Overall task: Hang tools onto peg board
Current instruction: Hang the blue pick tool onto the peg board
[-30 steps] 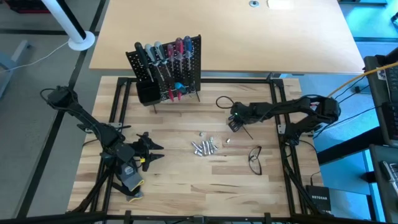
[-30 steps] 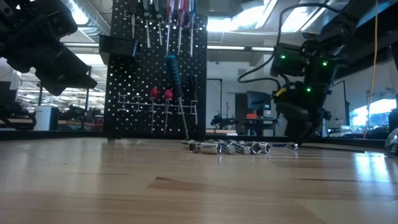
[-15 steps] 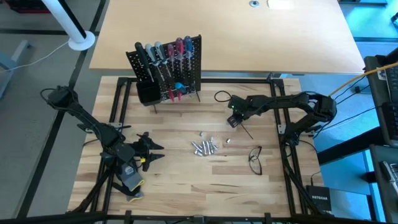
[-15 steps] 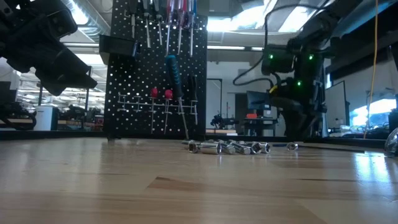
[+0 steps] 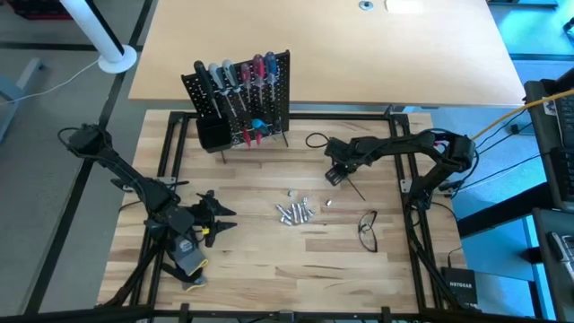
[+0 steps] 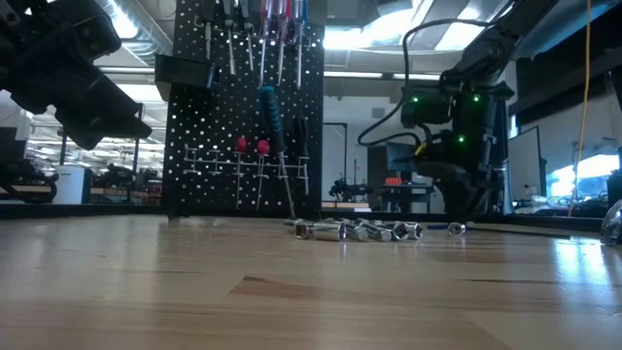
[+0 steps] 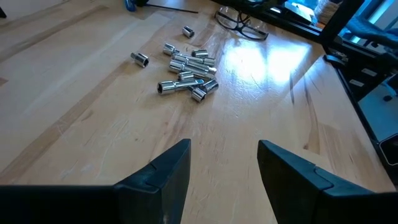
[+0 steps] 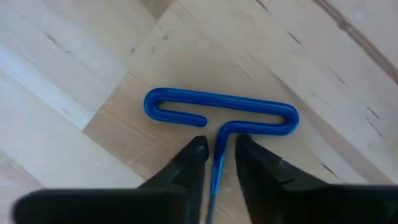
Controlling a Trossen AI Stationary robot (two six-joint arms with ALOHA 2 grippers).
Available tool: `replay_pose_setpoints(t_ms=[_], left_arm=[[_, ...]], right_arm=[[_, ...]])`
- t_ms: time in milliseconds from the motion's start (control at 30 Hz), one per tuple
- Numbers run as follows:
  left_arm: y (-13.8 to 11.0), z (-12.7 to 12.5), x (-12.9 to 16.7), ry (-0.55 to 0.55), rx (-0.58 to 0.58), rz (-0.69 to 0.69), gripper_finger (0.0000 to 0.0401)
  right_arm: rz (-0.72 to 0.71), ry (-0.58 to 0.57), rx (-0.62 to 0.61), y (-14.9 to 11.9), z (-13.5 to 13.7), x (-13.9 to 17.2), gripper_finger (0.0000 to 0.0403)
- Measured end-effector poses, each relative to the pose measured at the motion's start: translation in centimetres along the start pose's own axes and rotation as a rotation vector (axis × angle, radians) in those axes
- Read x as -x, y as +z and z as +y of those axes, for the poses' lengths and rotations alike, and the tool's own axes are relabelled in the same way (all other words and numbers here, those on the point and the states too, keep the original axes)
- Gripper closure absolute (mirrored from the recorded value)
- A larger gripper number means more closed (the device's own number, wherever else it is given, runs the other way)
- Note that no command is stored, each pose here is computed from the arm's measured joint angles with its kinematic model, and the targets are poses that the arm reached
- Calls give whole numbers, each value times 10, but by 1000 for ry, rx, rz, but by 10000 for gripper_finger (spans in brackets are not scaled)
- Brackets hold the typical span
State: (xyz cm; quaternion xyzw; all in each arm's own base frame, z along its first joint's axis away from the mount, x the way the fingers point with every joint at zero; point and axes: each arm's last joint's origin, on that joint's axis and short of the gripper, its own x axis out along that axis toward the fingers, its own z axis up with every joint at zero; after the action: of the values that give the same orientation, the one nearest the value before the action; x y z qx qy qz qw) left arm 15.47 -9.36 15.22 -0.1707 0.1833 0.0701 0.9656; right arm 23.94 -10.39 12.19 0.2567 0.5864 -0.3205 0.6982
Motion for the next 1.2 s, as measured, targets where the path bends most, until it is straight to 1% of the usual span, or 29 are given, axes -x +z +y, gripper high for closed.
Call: replay_pose_setpoints(t_ms=[167, 233, 400, 533, 600, 667, 733, 800, 933, 1033, 1200], left_arm=[[0, 0, 0, 0, 0, 0, 226], [0, 0, 0, 0, 0, 0, 226], [0, 0, 0, 0, 0, 0, 226], [0, 0, 0, 1, 0, 0, 226], [0, 0, 0, 1, 0, 0, 226], [0, 0, 0, 0, 0, 0, 226], [0, 0, 0, -1, 5, 1, 226], [0, 0, 0, -2, 10, 2, 226], [-1, -1, 0, -6, 17, 4, 226], [-1, -1, 1, -12, 14, 6, 226], [-1, -2, 1, -18, 15, 1, 226]], right_arm=[[-9, 10, 0, 1, 1, 0, 383], [-12, 9, 13, 1, 1, 0, 394], [-16, 6, 34, 1, 1, -1, 384], [-10, 2, 59, 4, 3, 3, 396], [-30, -9, 87, 7, 7, 8, 399], [-44, -10, 110, 10, 12, 16, 399], [-89, -1, 127, 15, 17, 25, 399], [-153, 29, 149, 19, 24, 41, 401], [-198, 57, 188, 22, 34, 58, 400], [-273, 98, 223, 27, 45, 77, 401], [-332, 142, 264, 28, 62, 92, 401]])
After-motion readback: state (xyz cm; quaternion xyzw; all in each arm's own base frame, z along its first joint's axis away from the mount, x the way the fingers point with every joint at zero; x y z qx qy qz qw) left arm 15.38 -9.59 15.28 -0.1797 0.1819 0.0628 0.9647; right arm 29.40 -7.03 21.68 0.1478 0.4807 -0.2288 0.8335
